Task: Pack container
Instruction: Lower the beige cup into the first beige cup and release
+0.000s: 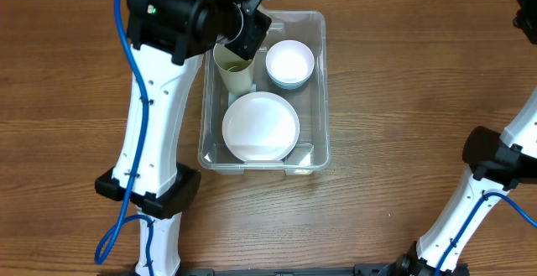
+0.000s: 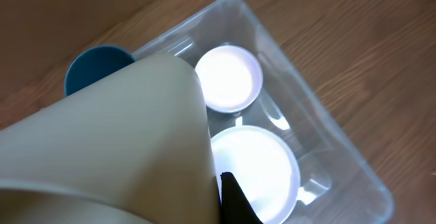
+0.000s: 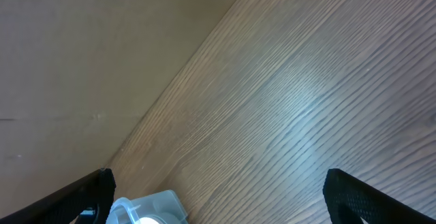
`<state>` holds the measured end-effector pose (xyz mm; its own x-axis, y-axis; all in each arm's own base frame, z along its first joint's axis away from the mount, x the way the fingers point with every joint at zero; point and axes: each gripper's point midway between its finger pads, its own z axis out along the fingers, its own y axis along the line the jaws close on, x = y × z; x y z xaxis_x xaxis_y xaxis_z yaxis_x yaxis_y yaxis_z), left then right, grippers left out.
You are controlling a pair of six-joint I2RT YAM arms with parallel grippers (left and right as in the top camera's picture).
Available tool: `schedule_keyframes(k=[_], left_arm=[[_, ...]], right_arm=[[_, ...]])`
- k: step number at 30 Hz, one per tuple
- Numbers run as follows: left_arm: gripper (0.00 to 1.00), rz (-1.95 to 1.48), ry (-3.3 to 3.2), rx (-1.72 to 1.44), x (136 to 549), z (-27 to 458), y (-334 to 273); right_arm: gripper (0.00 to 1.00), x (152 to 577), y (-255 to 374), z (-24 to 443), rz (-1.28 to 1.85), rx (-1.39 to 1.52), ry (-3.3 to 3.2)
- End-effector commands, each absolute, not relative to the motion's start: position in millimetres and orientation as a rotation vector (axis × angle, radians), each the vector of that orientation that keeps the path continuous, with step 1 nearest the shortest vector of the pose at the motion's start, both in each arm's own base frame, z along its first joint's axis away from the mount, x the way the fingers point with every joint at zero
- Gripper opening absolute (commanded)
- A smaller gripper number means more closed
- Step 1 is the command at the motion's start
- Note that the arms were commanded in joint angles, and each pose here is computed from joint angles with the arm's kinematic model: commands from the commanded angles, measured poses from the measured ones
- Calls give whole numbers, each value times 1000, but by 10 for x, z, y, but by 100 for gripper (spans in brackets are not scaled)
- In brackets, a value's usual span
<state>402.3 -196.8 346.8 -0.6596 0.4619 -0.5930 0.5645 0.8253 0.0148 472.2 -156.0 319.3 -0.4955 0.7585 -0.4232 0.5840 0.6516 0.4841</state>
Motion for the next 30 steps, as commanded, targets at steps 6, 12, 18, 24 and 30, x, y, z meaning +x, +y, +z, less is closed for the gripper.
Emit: schedule_keyframes(k=[6,12,18,24,30], left_arm=[[4,-110,2572,630,4080,3097,-1807],[4,-93,2657,637,4052,2860,-1791],[21,-38,2691,629,4058,2757,-1728],[45,42,2687,572,4111,2769,-1627],[39,88,2669,472,4142,2857,-1540]], right_arm=[[100,4697,-1549,3278,367,1031,2232],[100,4697,-1549,3278,367,1031,2232],[100,4697,-1549,3278,367,1031,2232],[100,4697,-1549,3278,367,1031,2232],[100,4697,-1549,3278,367,1031,2232]])
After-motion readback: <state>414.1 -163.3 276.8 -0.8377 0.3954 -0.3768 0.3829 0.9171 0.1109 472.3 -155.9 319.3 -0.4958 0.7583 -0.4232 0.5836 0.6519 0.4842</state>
